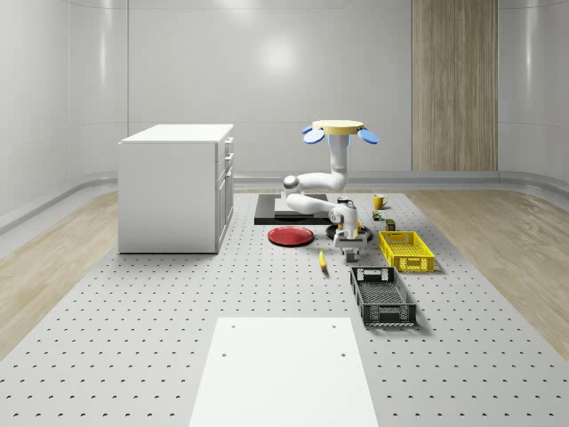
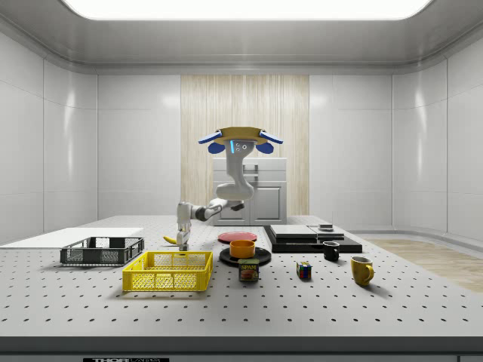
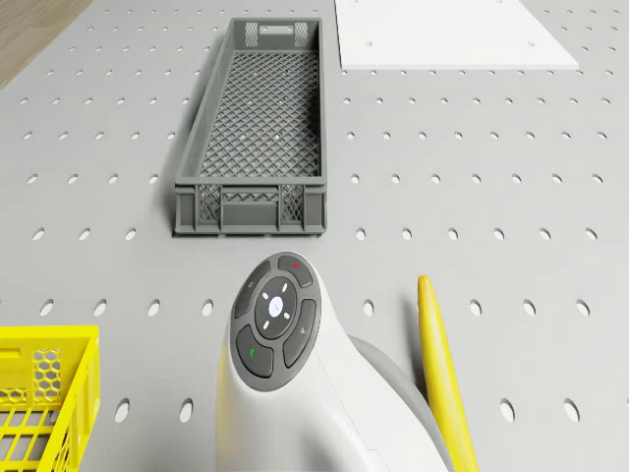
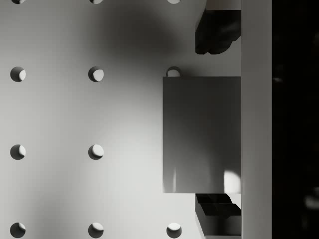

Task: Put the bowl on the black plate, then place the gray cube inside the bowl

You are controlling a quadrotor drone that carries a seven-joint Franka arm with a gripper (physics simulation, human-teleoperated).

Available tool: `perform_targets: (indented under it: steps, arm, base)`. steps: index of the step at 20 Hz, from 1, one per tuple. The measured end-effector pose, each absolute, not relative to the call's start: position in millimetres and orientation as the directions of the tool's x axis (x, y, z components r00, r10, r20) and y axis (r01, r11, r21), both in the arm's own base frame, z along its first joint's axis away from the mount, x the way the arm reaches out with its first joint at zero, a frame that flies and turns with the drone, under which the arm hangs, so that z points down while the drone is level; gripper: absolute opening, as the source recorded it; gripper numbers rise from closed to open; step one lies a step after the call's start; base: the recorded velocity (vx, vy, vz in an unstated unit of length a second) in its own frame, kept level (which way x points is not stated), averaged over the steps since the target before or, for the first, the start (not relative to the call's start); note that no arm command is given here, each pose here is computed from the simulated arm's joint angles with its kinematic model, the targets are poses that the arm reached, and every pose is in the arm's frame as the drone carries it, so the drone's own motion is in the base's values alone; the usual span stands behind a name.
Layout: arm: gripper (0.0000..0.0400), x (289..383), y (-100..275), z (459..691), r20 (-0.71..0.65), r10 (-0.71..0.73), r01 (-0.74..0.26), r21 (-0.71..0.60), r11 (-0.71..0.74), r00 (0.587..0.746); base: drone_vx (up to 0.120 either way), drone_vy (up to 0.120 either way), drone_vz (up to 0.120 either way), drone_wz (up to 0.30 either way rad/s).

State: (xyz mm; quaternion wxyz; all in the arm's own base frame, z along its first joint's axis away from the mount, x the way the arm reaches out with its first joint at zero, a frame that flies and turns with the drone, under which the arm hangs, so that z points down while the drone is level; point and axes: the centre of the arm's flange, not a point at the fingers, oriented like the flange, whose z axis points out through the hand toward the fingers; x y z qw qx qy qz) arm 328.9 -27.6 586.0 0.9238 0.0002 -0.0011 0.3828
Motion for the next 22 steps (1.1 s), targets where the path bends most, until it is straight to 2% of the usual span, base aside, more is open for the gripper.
perform_targets:
  steps: [5, 8, 12, 19, 22]
  arm:
    - [0.04, 330.2, -24, 589, 0.002, 0.707, -0.707, -0.001, 0.707, 0.707]
    - [0.0321, 330.4, -23, 590, 0.002, 0.707, -0.707, -0.001, 0.707, 0.707]
    - [0.0276, 330.6, -22, 590, 0.002, 0.707, -0.707, -0.001, 0.707, 0.707]
    - [0.0255, 330.7, -22, 583, 0.002, 0.707, -0.707, -0.001, 0.707, 0.707]
    - [0.0252, 330.7, -22, 572, 0.002, 0.707, -0.707, 0.0, 0.707, 0.707]
  base:
    - [0.0, 0.0, 0.0, 0.0]
    - [0.0, 0.0, 0.0, 0.0]
    - [0.0, 0.0, 0.0, 0.0]
    - [0.0, 0.0, 0.006, 0.0]
    - [0.0, 0.0, 0.12, 0.0]
